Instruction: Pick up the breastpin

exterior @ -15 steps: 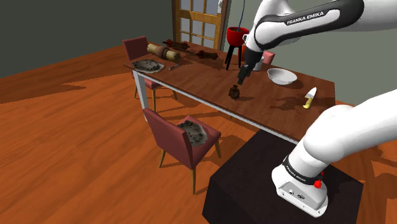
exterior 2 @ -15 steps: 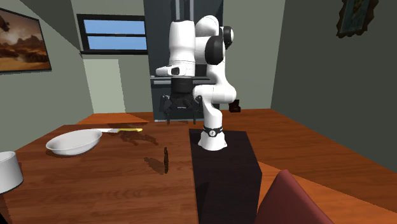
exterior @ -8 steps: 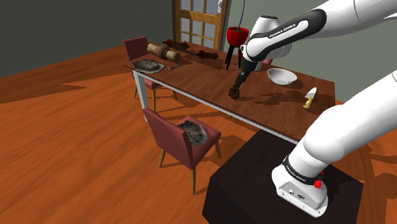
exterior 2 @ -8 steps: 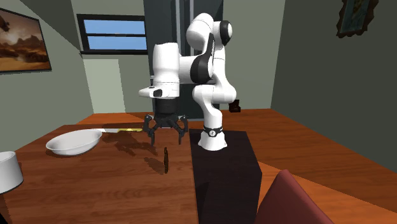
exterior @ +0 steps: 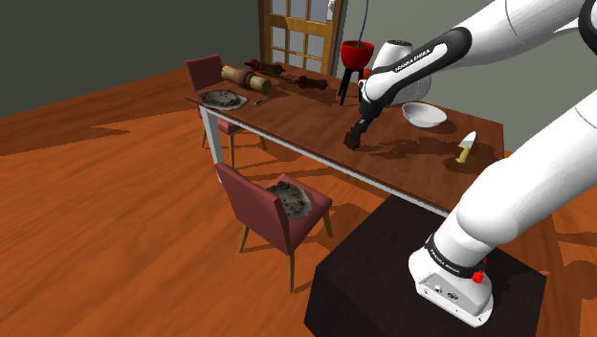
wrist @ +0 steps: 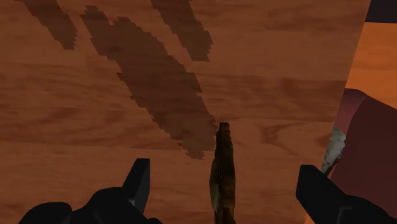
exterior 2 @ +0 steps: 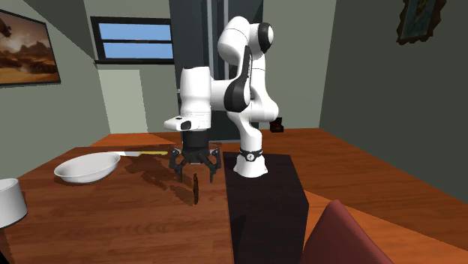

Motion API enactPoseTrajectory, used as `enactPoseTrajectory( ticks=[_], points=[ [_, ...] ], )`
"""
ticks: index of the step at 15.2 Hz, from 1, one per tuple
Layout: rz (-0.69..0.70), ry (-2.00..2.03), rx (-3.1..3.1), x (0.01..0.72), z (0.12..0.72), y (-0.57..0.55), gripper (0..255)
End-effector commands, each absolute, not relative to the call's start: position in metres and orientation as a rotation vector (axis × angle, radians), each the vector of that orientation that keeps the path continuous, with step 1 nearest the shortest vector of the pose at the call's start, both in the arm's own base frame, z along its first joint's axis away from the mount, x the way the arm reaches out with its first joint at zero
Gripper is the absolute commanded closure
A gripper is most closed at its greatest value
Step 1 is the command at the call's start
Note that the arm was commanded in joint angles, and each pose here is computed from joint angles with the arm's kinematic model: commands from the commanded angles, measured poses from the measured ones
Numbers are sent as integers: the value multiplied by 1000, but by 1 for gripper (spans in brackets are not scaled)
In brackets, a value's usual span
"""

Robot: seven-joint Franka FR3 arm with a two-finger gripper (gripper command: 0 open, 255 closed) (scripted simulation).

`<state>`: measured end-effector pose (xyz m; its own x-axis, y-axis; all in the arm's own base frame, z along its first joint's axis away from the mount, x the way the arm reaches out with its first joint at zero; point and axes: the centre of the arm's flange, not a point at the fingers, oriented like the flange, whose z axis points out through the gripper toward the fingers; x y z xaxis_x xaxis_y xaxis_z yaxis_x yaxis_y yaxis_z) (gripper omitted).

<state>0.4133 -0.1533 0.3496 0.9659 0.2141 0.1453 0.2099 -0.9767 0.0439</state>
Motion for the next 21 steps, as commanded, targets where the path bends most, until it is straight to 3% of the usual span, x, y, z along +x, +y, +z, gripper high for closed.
enactPoseTrajectory(
  ticks=[1, 2, 11, 21],
  points=[
    [234, 333, 3086, 413, 346, -154, 0],
    [234, 333, 3086, 414, 347, -153, 255],
    [234, 333, 3086, 413, 346, -154, 255],
    [234, 333, 3086, 413, 399, -154, 255]
  ],
)
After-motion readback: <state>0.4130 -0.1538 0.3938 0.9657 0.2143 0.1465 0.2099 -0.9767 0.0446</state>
